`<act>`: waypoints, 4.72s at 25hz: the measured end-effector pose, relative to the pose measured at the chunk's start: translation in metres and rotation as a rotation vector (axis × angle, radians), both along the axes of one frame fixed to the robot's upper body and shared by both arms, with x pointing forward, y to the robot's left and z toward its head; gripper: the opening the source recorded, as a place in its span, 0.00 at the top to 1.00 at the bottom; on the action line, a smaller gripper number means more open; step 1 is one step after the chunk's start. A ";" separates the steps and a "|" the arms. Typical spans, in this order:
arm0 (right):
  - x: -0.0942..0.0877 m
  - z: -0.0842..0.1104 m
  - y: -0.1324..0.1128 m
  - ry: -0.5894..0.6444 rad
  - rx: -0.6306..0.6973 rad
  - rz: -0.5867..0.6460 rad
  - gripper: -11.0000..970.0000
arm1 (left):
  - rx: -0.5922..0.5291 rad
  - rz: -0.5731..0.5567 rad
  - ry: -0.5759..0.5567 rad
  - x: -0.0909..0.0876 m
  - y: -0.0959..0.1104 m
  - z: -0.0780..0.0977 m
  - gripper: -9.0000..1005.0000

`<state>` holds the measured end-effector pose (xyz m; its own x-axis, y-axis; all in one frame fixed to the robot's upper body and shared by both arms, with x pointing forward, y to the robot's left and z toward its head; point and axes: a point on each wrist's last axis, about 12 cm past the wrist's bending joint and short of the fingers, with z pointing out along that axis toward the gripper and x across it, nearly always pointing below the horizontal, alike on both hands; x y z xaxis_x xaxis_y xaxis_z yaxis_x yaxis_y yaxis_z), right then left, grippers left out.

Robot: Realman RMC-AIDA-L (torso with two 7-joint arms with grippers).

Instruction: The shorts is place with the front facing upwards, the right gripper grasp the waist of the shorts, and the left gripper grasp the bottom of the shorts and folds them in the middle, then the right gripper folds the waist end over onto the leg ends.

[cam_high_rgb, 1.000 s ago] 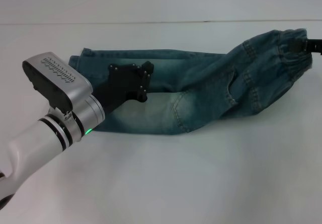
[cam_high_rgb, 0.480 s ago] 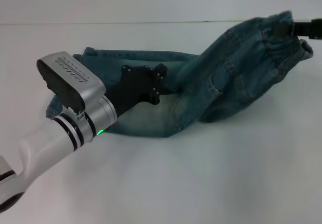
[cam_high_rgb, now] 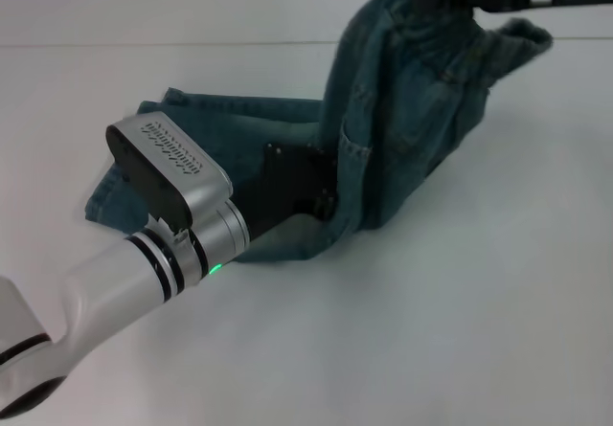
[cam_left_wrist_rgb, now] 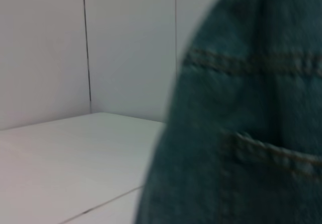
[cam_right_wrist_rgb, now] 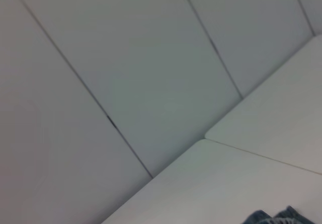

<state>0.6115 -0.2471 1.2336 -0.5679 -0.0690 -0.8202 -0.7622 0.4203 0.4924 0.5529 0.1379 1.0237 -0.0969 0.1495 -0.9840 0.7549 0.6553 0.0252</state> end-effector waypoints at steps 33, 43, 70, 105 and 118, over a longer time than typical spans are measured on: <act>0.025 0.029 0.096 -0.096 -0.102 0.158 0.93 | -0.153 0.031 0.002 -0.028 0.008 -0.004 0.89; 0.028 0.024 0.095 -0.089 -0.097 0.143 0.93 | -0.198 0.091 -0.027 -0.034 0.024 -0.005 0.88; 0.034 -0.015 0.128 -0.039 -0.133 0.161 0.93 | -0.297 0.693 -0.218 -0.071 0.174 -0.003 0.87; -0.068 -0.103 -0.022 -0.320 -0.122 0.002 0.01 | -0.196 -0.059 0.043 -0.069 0.163 0.039 0.60; -0.076 -0.121 -0.017 -0.308 -0.139 0.033 0.02 | -0.159 -0.075 0.136 -0.068 0.158 0.030 0.09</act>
<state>0.5359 -0.2642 1.1131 -0.2904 -0.2066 -0.9343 -0.8805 0.4400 0.1763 0.4845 0.2964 1.0537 -0.2250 0.0050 -0.9743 0.7909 0.5849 -0.1797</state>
